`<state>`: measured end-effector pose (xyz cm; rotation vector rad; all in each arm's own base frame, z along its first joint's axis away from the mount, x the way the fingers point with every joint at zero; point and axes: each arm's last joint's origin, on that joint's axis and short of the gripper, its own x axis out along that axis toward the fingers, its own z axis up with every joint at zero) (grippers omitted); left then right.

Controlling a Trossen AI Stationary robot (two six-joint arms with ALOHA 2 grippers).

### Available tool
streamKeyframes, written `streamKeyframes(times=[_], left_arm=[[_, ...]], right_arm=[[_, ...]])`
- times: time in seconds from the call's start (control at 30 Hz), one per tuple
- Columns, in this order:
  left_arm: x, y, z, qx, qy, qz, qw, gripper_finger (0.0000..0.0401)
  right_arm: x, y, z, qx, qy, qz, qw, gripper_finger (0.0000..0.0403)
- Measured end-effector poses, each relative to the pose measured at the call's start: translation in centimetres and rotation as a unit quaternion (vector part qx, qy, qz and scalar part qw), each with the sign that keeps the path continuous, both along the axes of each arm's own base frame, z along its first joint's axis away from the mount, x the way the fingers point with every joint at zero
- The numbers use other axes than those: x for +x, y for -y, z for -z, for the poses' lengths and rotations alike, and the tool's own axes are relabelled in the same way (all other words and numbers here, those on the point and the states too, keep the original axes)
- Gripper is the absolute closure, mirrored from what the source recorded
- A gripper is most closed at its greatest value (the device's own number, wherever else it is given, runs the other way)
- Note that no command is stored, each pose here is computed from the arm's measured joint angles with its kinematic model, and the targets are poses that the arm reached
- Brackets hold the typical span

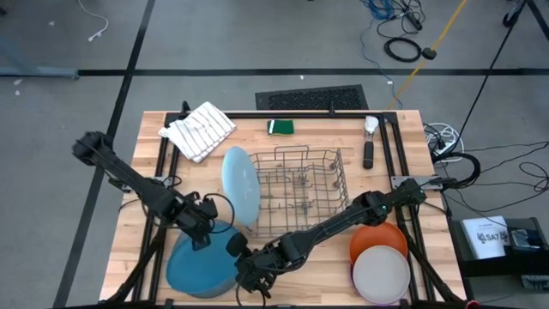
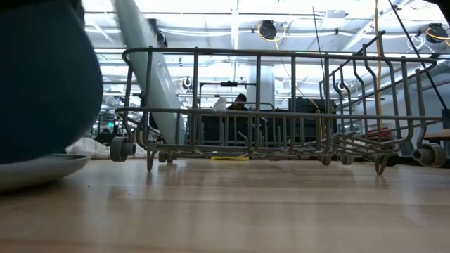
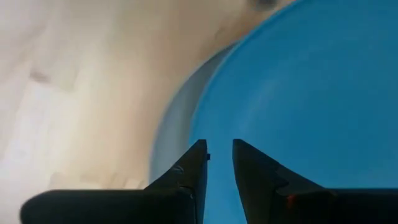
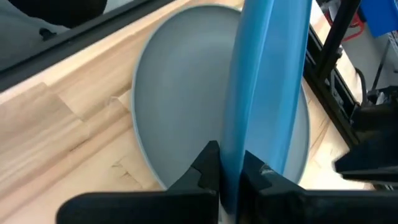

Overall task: Sort dishes
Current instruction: Put the blue plate into the dish rack

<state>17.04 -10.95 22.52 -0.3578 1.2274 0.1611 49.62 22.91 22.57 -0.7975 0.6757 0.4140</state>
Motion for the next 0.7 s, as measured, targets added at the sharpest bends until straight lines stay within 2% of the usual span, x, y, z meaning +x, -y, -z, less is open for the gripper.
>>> streamKeyframes(times=[0.27, 0.43, 0.57, 0.7], left_arm=[[-0.7, 0.1, -5.3, -0.093, 0.069, 0.065, 0.991, 0.0324], [-1.5, 0.3, -8.4, -0.137, 0.122, 0.13, 0.974, 0.0324], [-1.9, 0.4, -11.7, -0.144, 0.218, 0.198, 0.945, 0.0324], [-2.3, 0.3, -15.9, -0.112, 0.361, 0.247, 0.892, 0.0324]], right_arm=[[-0.6, -0.1, -0.9, -0.007, -0.006, -0.004, 1.0, 0.0398], [-0.8, -0.2, -1.7, -0.013, 0.008, -0.015, 1.0, 0.0398], [-1.1, 0.0, -3.4, -0.023, 0.035, -0.018, 0.999, 0.0398], [-1.7, 0.3, -6.3, -0.036, 0.08, -0.015, 0.996, 0.0398]])
